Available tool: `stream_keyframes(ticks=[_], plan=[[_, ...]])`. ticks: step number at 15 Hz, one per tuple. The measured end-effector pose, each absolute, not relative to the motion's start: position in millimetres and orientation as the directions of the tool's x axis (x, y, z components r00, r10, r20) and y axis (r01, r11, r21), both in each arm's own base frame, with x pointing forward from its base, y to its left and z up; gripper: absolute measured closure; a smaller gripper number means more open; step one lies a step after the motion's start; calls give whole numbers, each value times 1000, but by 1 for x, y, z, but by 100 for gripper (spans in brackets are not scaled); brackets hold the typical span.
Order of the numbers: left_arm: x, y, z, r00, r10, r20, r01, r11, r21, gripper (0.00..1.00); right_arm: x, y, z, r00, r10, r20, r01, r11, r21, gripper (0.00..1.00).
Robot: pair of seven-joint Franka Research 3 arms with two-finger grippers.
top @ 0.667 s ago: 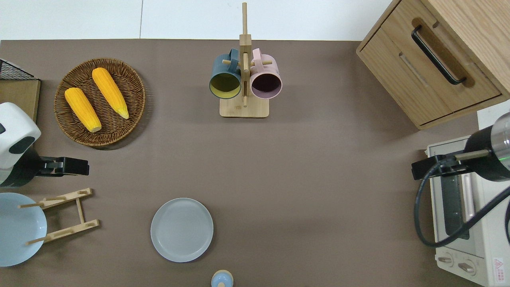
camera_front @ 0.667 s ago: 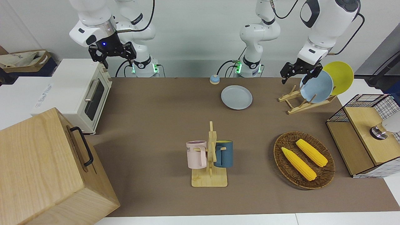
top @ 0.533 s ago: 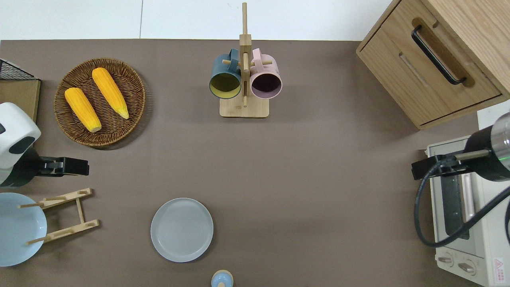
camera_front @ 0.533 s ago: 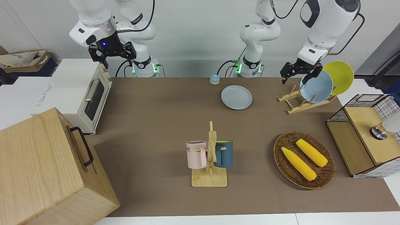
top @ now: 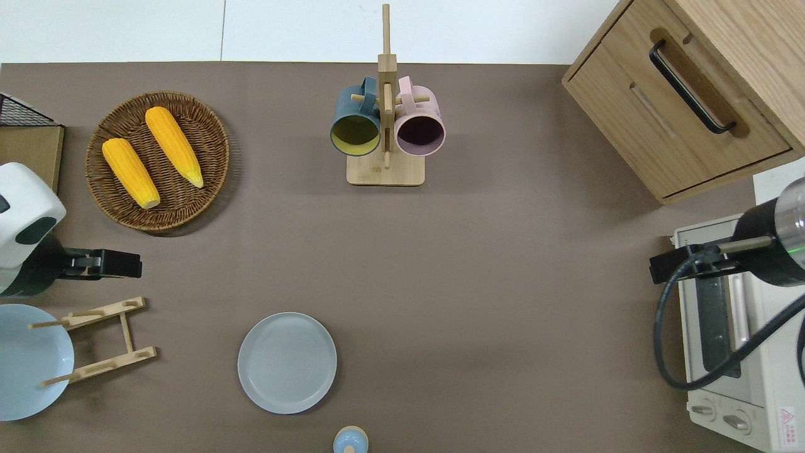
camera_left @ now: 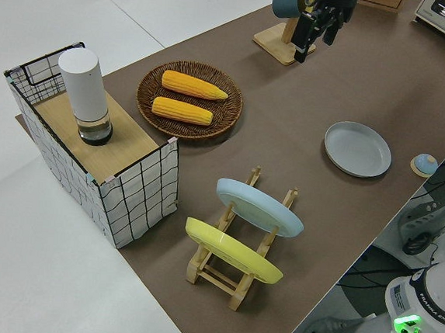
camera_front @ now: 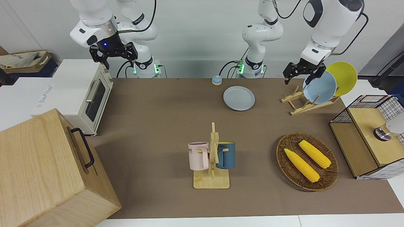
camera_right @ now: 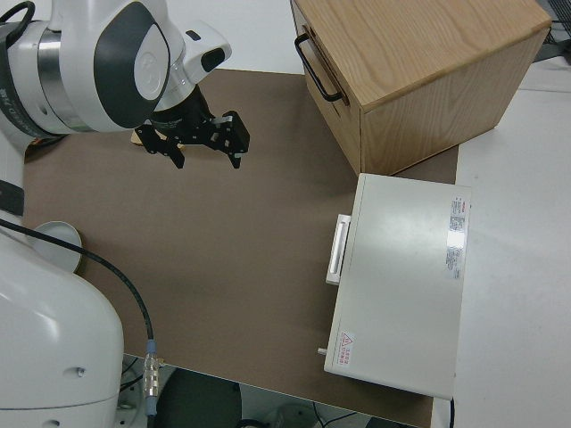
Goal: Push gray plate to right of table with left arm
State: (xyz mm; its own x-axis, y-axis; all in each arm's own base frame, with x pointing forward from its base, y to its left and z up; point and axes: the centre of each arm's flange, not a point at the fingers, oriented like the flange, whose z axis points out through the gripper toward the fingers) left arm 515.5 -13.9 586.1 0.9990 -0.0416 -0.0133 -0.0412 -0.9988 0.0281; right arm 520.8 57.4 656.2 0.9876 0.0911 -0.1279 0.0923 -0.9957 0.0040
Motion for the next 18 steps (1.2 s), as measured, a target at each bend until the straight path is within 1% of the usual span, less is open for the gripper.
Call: stream_keyframes(ticks=[9, 13, 15, 18], plan=[[511, -25, 587, 998, -60, -32, -59, -998, 25, 0, 521, 57, 656, 988, 91, -128, 92, -996, 4, 1], [507, -30, 584, 997, -53, -50, -52, -998, 23, 0, 521, 57, 656, 988, 91, -128, 92, -996, 4, 1], [502, -35, 579, 996, -56, -63, -54, -998, 21, 0, 521, 57, 656, 988, 91, -128, 92, -996, 4, 1], [489, -51, 569, 995, -53, -86, -51, -998, 27, 0, 521, 57, 656, 988, 91, -128, 92, -996, 4, 1]])
